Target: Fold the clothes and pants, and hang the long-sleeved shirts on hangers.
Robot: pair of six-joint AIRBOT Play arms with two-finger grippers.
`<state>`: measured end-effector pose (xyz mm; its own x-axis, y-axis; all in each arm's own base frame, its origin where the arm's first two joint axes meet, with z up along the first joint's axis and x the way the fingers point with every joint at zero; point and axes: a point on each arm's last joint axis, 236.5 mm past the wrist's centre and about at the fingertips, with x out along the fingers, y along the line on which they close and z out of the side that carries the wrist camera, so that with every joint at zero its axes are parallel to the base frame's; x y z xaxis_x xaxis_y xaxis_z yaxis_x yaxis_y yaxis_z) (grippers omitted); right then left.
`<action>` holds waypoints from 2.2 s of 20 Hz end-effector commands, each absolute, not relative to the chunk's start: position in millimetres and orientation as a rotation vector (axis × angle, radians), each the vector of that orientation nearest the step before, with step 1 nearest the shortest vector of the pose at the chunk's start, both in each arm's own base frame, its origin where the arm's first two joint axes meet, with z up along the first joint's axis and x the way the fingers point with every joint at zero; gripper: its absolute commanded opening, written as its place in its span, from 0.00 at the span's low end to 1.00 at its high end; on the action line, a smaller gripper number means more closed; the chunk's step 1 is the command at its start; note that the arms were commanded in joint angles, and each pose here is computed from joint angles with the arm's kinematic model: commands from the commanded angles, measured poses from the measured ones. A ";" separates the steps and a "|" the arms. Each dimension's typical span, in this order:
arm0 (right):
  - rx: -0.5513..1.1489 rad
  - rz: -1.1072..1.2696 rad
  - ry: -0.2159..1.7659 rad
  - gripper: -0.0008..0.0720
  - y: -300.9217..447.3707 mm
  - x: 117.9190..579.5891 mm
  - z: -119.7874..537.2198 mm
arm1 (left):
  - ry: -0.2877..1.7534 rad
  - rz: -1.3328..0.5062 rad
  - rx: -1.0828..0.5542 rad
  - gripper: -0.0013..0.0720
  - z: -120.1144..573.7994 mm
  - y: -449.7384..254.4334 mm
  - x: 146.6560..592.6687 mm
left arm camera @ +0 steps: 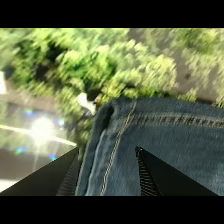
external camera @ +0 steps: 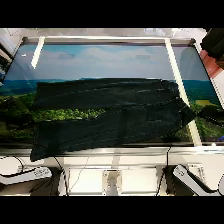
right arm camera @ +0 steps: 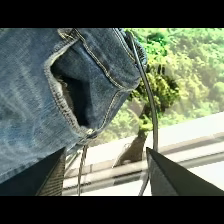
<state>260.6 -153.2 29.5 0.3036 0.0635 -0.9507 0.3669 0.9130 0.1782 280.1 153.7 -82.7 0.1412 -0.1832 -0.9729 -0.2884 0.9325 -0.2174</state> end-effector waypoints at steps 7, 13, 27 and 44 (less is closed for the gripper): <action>0.422 -0.221 1.254 0.73 -146.2 253.3 38.5 | 1.387 0.004 -0.464 0.32 -104.9 140.8 300.9; 0.421 -0.221 1.254 0.73 -146.4 253.4 38.5 | 1.359 0.019 -0.437 0.05 -104.0 147.9 307.5; 0.389 -0.199 1.245 0.75 -147.5 256.1 33.8 | 0.990 0.231 -0.144 0.40 8.9 208.0 346.7; 0.591 -0.114 1.316 0.87 -112.6 255.5 -84.4 | 1.477 0.343 -0.449 0.40 -48.9 229.5 172.7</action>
